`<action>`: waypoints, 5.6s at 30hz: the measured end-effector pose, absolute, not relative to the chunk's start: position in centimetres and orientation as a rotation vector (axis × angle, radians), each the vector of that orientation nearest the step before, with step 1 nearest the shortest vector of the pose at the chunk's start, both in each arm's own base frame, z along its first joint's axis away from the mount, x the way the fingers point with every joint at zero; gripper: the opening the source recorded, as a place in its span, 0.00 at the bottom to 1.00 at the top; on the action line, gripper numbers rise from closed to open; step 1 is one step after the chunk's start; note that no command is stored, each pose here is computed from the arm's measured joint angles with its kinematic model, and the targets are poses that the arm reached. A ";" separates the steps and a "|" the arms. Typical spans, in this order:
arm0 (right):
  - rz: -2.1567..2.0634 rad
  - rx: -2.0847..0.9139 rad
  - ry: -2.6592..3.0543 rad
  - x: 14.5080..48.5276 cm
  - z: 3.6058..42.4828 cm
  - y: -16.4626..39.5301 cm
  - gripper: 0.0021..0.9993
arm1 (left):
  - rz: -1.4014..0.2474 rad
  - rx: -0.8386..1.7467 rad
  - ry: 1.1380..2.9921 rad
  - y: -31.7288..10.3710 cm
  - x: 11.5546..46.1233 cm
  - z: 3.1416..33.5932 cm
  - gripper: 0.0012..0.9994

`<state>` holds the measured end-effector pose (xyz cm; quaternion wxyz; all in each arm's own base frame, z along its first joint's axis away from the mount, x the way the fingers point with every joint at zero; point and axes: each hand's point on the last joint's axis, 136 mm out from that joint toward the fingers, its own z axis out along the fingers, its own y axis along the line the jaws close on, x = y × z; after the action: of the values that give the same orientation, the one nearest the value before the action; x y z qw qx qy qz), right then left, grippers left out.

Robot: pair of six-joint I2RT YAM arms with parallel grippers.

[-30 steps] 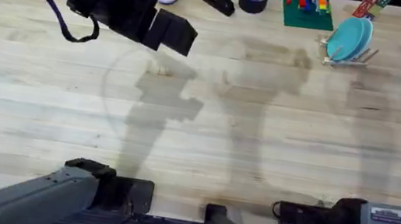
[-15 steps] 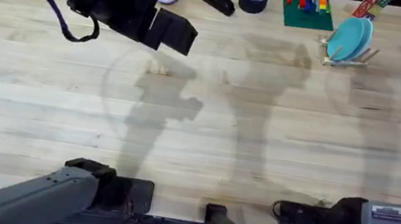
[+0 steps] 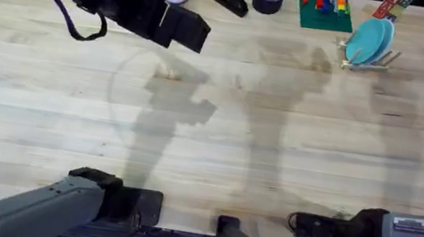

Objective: Pick up the plates from the table one by one and place each into a slot on the dish rack.

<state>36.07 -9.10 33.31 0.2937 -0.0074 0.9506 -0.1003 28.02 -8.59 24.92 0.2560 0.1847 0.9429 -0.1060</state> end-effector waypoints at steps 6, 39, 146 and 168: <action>-0.300 -0.028 2.573 36.5 32.0 -11.0 0.03 | -0.288 0.501 2.558 -8.6 28.0 24.9 1.00; -0.131 -0.047 2.733 43.0 21.7 -13.4 0.03 | -0.287 0.501 2.558 -8.6 28.0 24.9 1.00; -0.027 -0.009 2.771 35.8 27.8 -4.2 1.00 | -0.287 0.501 2.559 -8.6 28.0 24.9 1.00; 0.046 -0.050 2.678 24.2 24.9 -0.3 1.00 | -0.291 0.503 2.598 -8.4 27.2 24.5 0.99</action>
<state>24.16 -0.29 24.91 0.2294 -0.0181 0.9730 0.0167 27.21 -8.45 24.48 0.2376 0.1834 0.9480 -0.1062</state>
